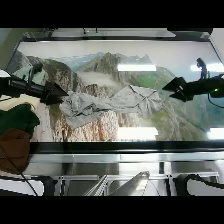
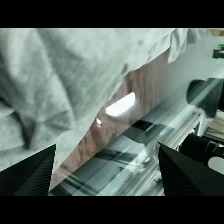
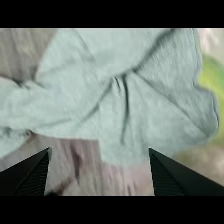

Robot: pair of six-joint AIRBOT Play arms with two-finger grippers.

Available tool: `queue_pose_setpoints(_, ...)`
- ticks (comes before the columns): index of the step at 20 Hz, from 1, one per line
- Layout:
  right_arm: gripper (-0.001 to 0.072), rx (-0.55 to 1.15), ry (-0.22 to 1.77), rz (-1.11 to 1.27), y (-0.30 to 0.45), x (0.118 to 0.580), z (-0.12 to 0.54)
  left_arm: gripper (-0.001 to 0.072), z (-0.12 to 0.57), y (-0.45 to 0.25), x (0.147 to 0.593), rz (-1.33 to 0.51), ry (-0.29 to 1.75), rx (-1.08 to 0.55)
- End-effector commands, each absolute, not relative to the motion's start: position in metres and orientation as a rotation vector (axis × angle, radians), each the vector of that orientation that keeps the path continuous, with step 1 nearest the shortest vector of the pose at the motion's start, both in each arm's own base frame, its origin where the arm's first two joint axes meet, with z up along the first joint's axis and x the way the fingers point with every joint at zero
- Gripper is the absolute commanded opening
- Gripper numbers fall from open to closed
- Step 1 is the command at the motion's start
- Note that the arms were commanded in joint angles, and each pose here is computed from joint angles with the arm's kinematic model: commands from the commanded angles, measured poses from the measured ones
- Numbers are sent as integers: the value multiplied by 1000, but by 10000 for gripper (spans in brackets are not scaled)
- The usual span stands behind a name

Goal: Fold the shirts.

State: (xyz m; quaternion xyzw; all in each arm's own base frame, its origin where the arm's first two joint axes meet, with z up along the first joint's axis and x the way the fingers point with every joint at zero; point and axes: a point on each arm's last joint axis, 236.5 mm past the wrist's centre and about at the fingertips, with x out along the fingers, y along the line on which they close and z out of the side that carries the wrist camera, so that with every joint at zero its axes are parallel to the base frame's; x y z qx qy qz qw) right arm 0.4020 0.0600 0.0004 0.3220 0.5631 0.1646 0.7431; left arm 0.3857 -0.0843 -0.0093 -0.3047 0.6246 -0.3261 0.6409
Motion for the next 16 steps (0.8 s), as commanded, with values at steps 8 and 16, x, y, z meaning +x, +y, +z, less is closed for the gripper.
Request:
queue_pose_setpoints(8,657,692,1450,276,108,342,-117,713,-85,-29,320,-572,1659,-766)
queue_pose_setpoints(16,655,860,1257,357,131,391,-93,711,-104,-56,358,-543,1474,-765)
